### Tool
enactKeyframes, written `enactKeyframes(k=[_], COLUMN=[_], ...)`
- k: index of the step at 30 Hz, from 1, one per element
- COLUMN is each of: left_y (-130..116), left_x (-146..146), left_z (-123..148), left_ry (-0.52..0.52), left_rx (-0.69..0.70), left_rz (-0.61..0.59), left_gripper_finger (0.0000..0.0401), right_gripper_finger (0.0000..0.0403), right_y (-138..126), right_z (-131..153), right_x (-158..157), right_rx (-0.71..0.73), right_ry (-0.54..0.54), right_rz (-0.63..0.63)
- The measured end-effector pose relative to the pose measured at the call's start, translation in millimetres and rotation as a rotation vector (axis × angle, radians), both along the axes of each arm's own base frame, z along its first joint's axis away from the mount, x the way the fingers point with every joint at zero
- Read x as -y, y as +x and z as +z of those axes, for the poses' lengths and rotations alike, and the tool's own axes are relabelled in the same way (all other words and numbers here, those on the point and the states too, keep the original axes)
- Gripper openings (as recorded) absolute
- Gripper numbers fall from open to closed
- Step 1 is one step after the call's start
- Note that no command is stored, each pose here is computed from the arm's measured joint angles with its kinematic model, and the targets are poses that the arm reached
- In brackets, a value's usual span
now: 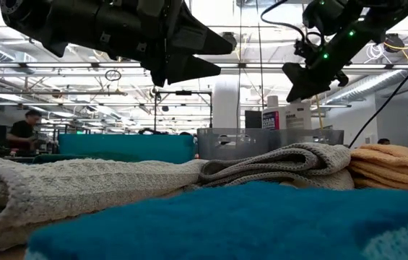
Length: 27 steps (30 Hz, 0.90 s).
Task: Pick & Place Kitchen Items
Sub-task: Put the white plastic restorer bottle into the right black bin
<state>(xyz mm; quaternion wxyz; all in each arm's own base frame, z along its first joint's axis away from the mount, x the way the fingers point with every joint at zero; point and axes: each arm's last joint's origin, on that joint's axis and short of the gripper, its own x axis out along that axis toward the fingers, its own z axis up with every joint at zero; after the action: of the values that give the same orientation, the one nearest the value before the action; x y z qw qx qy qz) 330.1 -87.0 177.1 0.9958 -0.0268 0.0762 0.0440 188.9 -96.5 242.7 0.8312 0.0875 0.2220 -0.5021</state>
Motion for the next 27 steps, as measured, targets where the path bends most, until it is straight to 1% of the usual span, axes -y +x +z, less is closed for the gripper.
enactKeyframes(k=[4,13,17,27], left_y=[0.6,0.8,0.8,0.8], left_x=[-2.5,-3.0,-3.0,-2.9], left_z=[0.0,0.0,-0.1,-0.1], left_ry=[0.000,0.000,-0.001,-0.001], left_rx=[0.000,0.000,-0.001,-0.001], left_rz=[0.007,0.009,0.008,0.008], left_gripper_finger=[0.0320,0.0303,0.0306,0.0323], right_gripper_finger=[0.0091,0.0091,0.0094,0.0152], right_y=[2.4,11.6,12.0,11.9], right_z=[-2.7,-8.2,-8.5,-9.3], right_x=[1.0,4.9,5.0,4.8], right_rx=[-0.001,0.014,0.013,0.000], right_ry=[0.008,0.004,0.004,0.007], right_rz=[-0.005,-0.012,-0.013,-0.005])
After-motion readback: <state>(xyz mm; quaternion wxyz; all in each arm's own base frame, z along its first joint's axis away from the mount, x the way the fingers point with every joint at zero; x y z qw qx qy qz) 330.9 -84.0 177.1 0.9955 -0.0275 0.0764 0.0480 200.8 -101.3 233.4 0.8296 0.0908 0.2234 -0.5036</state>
